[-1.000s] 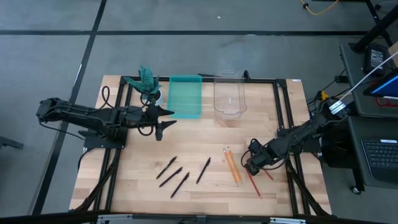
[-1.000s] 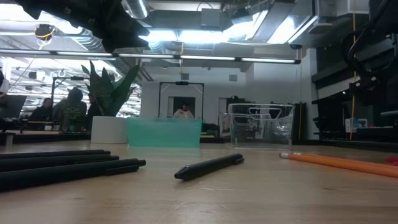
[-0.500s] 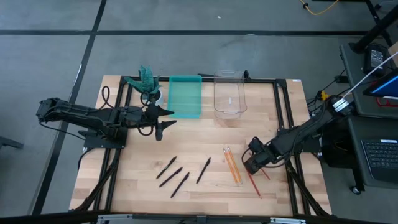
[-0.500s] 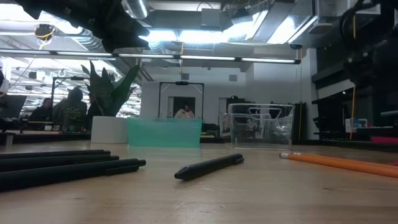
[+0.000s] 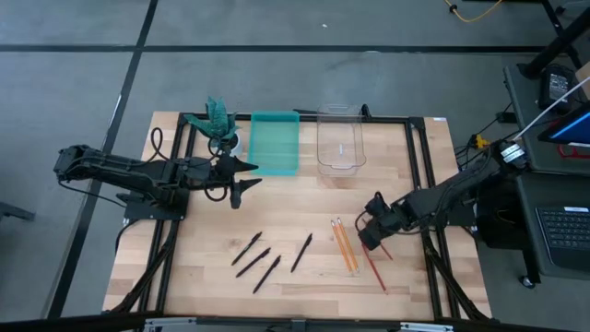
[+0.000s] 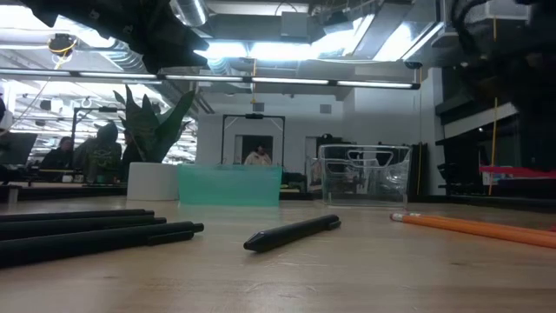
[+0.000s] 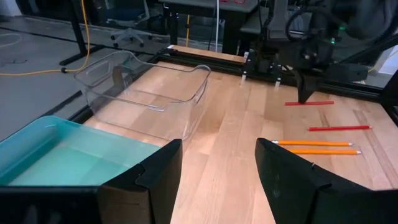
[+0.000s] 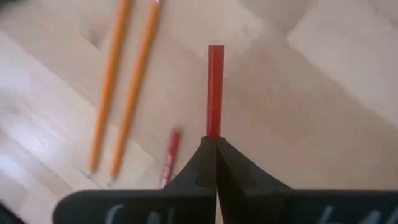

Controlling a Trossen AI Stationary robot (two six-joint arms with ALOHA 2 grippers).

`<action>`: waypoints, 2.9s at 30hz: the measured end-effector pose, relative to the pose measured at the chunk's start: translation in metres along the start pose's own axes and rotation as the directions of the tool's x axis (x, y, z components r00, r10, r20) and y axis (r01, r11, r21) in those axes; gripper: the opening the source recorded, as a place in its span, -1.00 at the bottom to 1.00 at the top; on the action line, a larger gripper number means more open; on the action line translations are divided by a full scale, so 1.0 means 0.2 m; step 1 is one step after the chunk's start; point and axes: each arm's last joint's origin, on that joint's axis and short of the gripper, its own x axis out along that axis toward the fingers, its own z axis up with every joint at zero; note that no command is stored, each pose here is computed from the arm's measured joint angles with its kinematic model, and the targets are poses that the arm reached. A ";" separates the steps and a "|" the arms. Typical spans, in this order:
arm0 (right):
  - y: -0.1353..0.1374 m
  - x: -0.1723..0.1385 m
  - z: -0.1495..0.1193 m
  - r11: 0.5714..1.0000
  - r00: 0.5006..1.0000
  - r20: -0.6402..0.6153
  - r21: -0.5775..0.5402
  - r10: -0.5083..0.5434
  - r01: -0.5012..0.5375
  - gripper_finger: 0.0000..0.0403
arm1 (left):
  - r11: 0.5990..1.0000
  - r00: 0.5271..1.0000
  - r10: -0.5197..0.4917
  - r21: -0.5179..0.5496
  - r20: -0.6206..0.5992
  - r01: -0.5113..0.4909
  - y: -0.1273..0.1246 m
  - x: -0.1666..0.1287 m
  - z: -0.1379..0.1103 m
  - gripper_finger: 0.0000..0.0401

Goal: Sort pens & pencils
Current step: Put the red pencil into the transparent bin

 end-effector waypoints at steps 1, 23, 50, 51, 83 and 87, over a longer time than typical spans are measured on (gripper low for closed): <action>0.00 -0.01 0.02 1.000 1.000 0.012 -0.011 0.025 -0.025 -0.99 | 1.000 1.000 0.000 0.000 0.000 0.000 0.00 0.00 0.00 -0.01; -0.09 -0.72 0.74 0.960 0.799 0.534 -0.193 0.276 -0.203 -1.00 | 1.000 1.000 0.000 0.000 0.000 0.000 0.00 0.00 0.00 -0.01; -0.63 -0.32 1.44 0.976 0.882 0.447 0.083 0.145 -0.202 -1.00 | 1.000 1.000 0.000 -0.002 -0.001 0.000 0.00 0.00 0.00 -0.01; -0.64 -0.29 1.45 0.975 0.889 0.436 0.093 0.141 -0.200 -1.00 | 1.000 1.000 0.000 -0.003 -0.001 0.000 0.00 0.00 0.00 -0.01; -0.73 -0.04 1.51 0.946 0.951 0.289 0.265 0.108 -0.188 -0.82 | 1.000 1.000 0.000 -0.027 0.000 0.000 0.00 0.00 0.00 -0.01; -0.73 -0.04 1.51 0.947 0.951 0.291 0.266 0.102 -0.182 -0.76 | 1.000 1.000 0.000 -0.026 -0.001 0.000 0.00 0.00 0.00 -0.01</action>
